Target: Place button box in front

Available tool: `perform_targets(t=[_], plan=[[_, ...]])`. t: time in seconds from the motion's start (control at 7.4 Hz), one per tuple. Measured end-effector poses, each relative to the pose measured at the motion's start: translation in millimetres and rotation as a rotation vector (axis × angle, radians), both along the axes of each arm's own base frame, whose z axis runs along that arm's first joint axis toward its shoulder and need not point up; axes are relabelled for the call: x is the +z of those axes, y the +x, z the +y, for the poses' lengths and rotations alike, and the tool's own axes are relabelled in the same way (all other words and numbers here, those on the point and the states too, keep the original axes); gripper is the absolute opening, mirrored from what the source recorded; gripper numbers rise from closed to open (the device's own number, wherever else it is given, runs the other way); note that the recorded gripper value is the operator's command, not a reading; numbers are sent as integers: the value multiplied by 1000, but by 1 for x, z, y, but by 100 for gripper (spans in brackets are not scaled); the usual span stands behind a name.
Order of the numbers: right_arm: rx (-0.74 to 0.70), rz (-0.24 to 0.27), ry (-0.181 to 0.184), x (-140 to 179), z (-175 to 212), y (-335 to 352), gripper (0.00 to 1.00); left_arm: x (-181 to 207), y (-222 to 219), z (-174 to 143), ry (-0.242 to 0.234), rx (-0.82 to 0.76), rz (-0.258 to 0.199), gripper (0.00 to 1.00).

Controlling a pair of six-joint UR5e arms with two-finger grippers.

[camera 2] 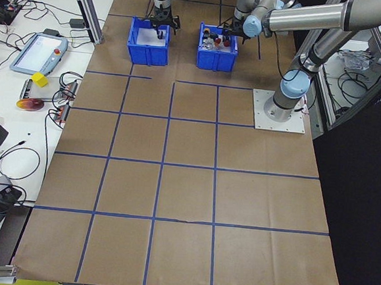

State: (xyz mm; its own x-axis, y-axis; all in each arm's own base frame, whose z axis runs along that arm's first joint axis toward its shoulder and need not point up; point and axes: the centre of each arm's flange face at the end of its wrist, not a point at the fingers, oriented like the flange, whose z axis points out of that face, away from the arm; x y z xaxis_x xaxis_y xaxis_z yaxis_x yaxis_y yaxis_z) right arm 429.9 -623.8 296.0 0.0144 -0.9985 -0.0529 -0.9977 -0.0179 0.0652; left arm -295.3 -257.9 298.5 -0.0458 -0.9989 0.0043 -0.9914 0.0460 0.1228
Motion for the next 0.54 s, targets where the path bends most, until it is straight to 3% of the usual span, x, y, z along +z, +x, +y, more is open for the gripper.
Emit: perform_targets(t=[0.14, 0.27, 0.41, 0.54], plan=[[-14, -2, -7, -12, 1, -3, 99, -4, -4, 0, 8, 23, -2, 98], [-29, -13, -35, -25, 2, -5, 87, -11, -11, 2, 14, 35, -3, 98], [-39, -24, -62, -33, 3, -6, 62, -18, -20, 5, 17, 40, -3, 98], [-47, -23, -75, -37, 4, -7, 45, -30, -28, 6, 35, 42, -14, 81]])
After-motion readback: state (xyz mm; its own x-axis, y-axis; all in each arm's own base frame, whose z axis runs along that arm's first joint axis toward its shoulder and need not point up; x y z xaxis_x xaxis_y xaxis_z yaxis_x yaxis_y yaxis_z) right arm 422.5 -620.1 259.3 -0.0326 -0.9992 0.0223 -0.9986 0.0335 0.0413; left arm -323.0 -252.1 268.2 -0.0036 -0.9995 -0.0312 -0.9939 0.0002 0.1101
